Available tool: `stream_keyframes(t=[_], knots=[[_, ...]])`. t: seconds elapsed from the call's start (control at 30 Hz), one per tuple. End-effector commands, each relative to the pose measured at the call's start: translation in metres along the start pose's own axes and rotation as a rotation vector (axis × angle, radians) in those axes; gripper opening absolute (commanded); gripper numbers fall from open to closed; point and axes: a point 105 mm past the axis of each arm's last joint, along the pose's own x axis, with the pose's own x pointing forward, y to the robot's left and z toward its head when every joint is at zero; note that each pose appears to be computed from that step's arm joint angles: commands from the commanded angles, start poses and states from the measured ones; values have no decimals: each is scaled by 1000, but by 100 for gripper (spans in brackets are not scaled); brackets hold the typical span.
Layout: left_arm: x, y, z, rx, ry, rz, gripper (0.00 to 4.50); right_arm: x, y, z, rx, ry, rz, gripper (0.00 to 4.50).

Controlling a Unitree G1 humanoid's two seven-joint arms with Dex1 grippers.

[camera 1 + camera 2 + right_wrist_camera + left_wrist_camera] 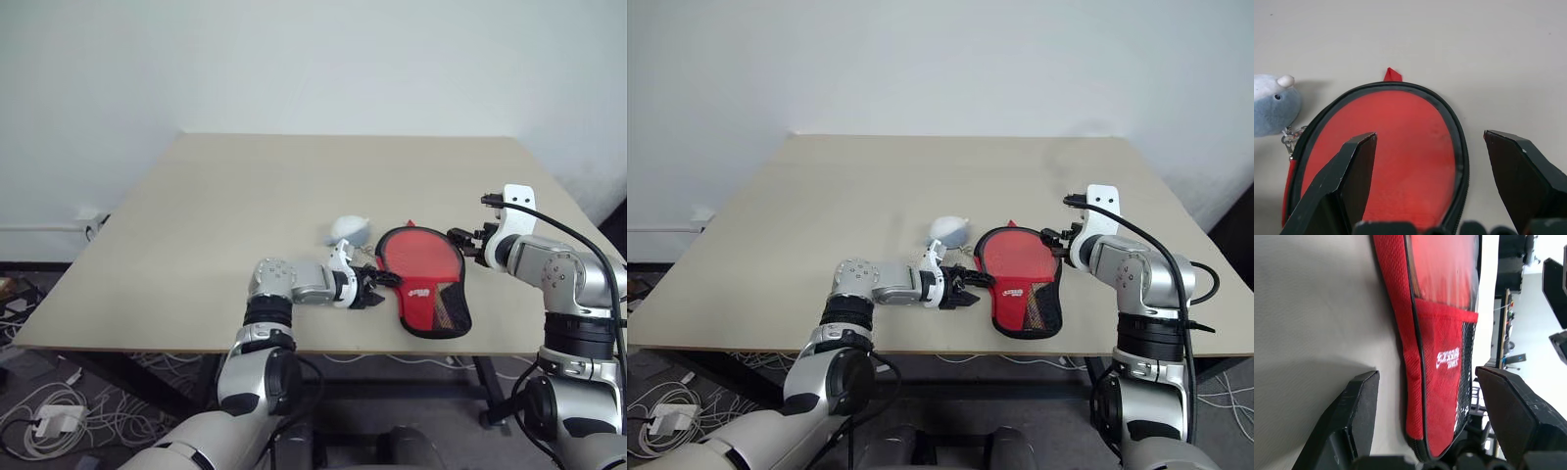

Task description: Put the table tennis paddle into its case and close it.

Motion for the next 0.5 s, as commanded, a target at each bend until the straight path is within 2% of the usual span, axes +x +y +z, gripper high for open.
stream_keyframes(t=[0.03, 0.17, 0.5], knots=[[38, -49, -30, 58, 97, -85, 345, -7, 1, 15, -22, -61, -7, 381], [41, -62, -37, 77, 138, -132, 345, -7, 2, 16, -22, -63, -6, 381], [48, -72, -71, 172, 298, -158, 345, -6, 3, 16, -17, -68, -9, 381]])
